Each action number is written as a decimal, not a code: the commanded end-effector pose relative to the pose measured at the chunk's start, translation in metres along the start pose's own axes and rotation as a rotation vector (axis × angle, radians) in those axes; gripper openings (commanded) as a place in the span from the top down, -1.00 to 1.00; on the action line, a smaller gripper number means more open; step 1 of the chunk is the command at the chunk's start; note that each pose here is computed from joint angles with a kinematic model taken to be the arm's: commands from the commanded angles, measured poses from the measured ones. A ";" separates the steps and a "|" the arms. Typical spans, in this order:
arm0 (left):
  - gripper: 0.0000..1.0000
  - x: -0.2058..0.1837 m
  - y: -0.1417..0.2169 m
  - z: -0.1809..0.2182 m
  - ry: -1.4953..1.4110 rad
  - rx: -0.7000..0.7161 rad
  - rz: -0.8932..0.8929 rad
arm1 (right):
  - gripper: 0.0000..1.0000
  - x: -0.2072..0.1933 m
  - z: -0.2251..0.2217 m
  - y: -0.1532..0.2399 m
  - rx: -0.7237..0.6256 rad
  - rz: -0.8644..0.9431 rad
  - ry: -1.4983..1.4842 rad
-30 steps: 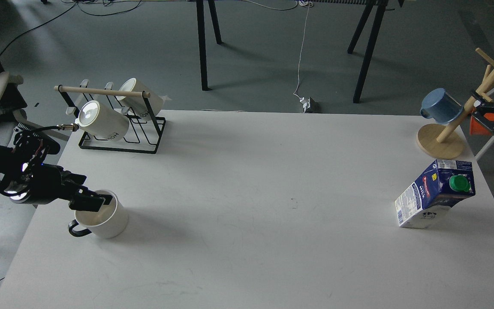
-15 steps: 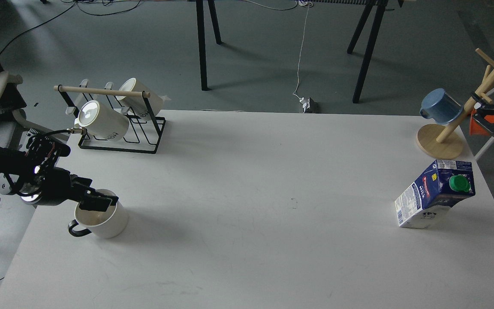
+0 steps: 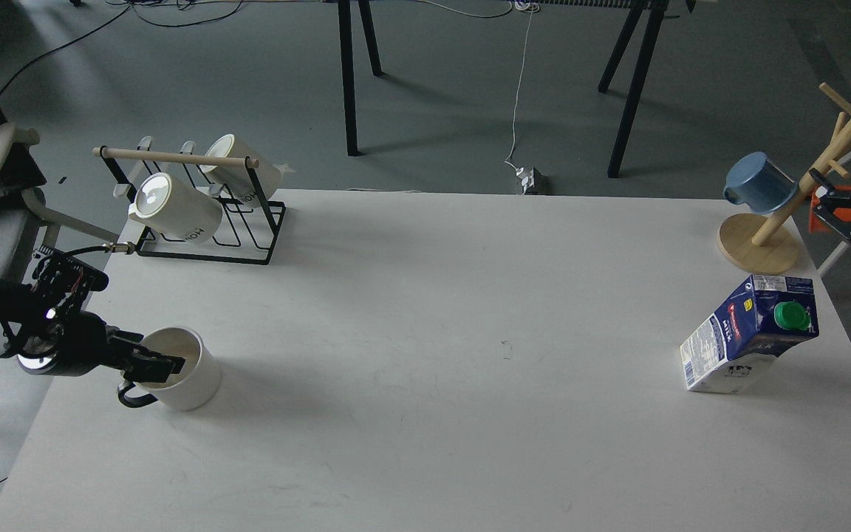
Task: Place cup and milk with both arms
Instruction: 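Grasp the white mug rim with the left gripper, then carry the mug toward the table center and lower it with the left gripper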
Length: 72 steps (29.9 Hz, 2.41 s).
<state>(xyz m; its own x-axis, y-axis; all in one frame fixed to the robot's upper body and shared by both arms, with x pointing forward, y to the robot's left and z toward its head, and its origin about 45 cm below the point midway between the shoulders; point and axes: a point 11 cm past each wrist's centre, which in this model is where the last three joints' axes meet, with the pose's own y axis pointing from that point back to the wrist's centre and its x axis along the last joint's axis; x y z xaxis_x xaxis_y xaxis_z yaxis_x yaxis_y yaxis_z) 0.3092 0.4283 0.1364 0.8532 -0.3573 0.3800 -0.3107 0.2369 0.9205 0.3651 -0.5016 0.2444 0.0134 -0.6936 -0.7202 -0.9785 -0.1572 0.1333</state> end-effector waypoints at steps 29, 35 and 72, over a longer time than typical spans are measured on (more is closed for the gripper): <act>1.00 0.125 0.014 0.101 -0.267 -0.195 0.234 | -0.98 0.007 0.000 0.005 0.007 0.017 -0.004; 1.00 0.163 -0.036 0.241 -0.379 -0.491 0.279 | -0.98 0.005 -0.010 0.008 0.019 0.017 0.011; 0.64 0.153 -0.105 0.299 -0.347 -0.524 0.181 | -0.98 0.007 -0.017 0.012 0.025 0.030 0.026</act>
<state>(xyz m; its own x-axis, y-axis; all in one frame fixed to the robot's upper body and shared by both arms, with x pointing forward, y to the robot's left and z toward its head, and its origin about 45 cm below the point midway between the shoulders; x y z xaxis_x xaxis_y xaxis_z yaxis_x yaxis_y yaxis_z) 0.3466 0.0776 0.1250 0.5935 -0.5213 0.6132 -0.1156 0.6988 0.7059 0.3570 -0.5201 0.2522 -0.0105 -0.7150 -0.6990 -0.9833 -0.1197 0.1373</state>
